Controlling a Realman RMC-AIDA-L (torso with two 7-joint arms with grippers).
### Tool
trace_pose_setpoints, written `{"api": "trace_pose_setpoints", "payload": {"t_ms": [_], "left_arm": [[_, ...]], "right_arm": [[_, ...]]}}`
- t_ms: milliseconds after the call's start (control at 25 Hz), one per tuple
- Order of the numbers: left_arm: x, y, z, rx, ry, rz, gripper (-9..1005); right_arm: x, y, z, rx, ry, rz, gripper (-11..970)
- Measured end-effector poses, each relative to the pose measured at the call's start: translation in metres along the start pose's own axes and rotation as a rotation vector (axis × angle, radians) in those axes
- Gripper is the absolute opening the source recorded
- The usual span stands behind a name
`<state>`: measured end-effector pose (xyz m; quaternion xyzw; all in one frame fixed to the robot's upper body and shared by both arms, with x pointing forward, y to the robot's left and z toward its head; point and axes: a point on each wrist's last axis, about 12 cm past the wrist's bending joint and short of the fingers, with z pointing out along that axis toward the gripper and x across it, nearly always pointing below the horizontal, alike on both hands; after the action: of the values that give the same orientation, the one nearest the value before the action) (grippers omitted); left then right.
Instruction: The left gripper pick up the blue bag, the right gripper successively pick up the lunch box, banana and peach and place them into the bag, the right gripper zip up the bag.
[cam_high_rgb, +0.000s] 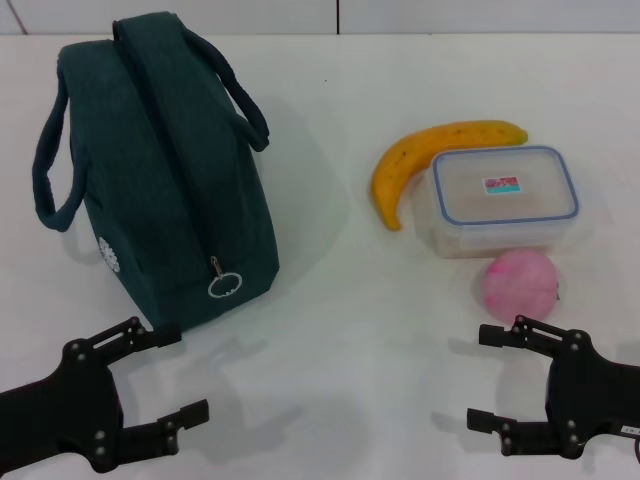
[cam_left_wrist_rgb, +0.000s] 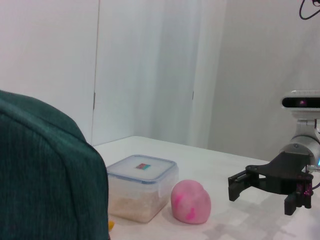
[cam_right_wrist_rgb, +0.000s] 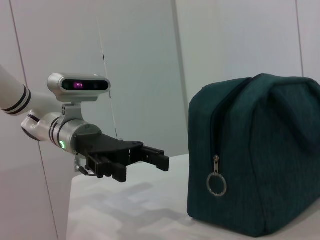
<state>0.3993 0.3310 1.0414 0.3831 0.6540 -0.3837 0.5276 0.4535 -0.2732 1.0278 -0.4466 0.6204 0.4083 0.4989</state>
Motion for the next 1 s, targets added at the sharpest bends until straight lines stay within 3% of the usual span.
{"api": "trace_pose_setpoints", "payload": {"t_ms": [440, 600, 640, 720, 1000], "left_arm": [[0.001, -0.001, 0.0, -0.003, -0.001, -0.005, 859], [-0.002, 0.0, -0.001, -0.014, -0.022, -0.055, 859], [-0.005, 0.002, -0.004, -0.023, -0.036, -0.09, 858], [-0.02, 0.017, -0.017, -0.059, -0.101, -0.313, 858], [-0.044, 0.037, -0.039, -0.077, -0.186, -0.542, 857]], "right_arm": [[0.001, 0.001, 0.0, 0.004, -0.005, 0.009, 882], [0.001, 0.001, 0.0, 0.004, -0.005, 0.01, 882], [0.001, 0.001, 0.0, 0.004, -0.005, 0.01, 882], [0.001, 0.001, 0.0, 0.005, -0.005, 0.011, 881], [0.001, 0.0, 0.0, 0.006, -0.002, 0.014, 881]]}}
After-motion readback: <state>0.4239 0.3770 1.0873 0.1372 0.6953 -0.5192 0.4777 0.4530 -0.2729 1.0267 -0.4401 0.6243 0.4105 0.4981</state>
